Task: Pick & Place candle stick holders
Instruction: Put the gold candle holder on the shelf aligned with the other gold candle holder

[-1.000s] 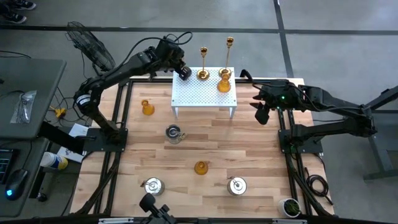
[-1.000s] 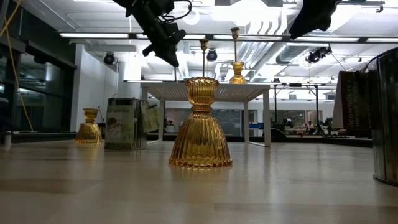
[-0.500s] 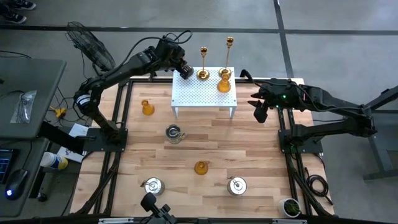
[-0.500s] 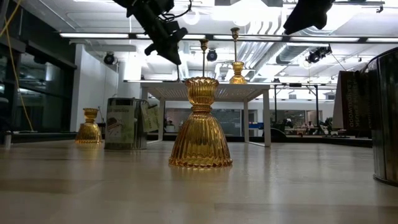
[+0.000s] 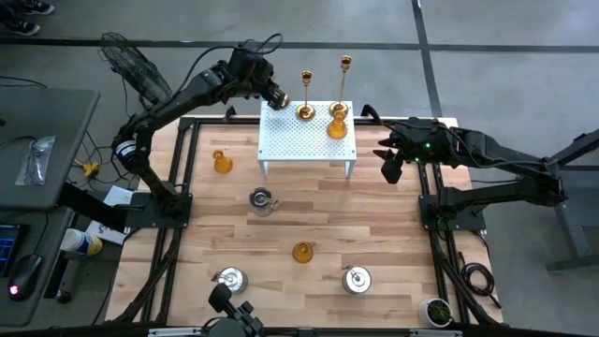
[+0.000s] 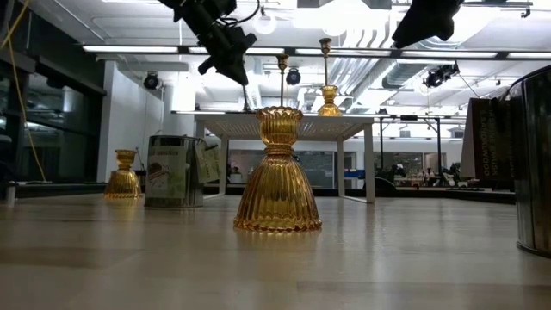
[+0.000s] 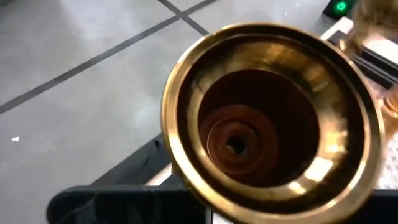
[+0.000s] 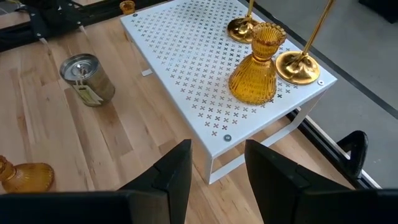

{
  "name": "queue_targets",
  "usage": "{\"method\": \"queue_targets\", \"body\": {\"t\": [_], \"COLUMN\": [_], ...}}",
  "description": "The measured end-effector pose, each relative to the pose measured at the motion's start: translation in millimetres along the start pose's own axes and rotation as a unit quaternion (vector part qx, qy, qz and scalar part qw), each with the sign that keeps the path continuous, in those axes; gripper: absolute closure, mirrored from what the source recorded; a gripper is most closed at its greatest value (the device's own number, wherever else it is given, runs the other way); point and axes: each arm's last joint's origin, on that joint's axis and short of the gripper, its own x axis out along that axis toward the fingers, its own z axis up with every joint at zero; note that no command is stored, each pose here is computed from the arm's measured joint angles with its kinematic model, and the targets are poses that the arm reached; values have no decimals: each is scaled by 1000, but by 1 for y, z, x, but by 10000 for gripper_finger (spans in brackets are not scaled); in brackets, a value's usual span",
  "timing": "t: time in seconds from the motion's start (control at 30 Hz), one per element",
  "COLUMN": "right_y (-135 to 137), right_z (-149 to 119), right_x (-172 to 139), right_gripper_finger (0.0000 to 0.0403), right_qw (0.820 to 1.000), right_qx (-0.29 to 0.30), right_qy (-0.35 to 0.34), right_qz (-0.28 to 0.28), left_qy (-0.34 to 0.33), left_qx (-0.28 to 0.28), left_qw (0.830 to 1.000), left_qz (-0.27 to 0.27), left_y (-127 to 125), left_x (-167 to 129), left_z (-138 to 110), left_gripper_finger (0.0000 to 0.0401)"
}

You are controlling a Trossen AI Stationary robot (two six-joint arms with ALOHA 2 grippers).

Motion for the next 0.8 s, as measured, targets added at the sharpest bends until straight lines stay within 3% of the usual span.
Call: {"method": "queue_targets", "body": {"t": [0.27, 0.8], "right_y": [1, 1], "right_z": [0, 0], "right_x": [2, 2], "right_gripper_finger": [263, 263], "right_qw": [1000, 1000], "right_qx": [-1, -3], "right_qy": [5, 5], "right_qz": [-1, -1], "left_qy": [92, 89], "left_qx": [26, -25], "left_qw": [995, 995], "left_qz": [9, 45], "left_y": [-2, -9], "left_x": [11, 15], "left_z": [11, 9], "left_gripper_finger": [393, 393]}}
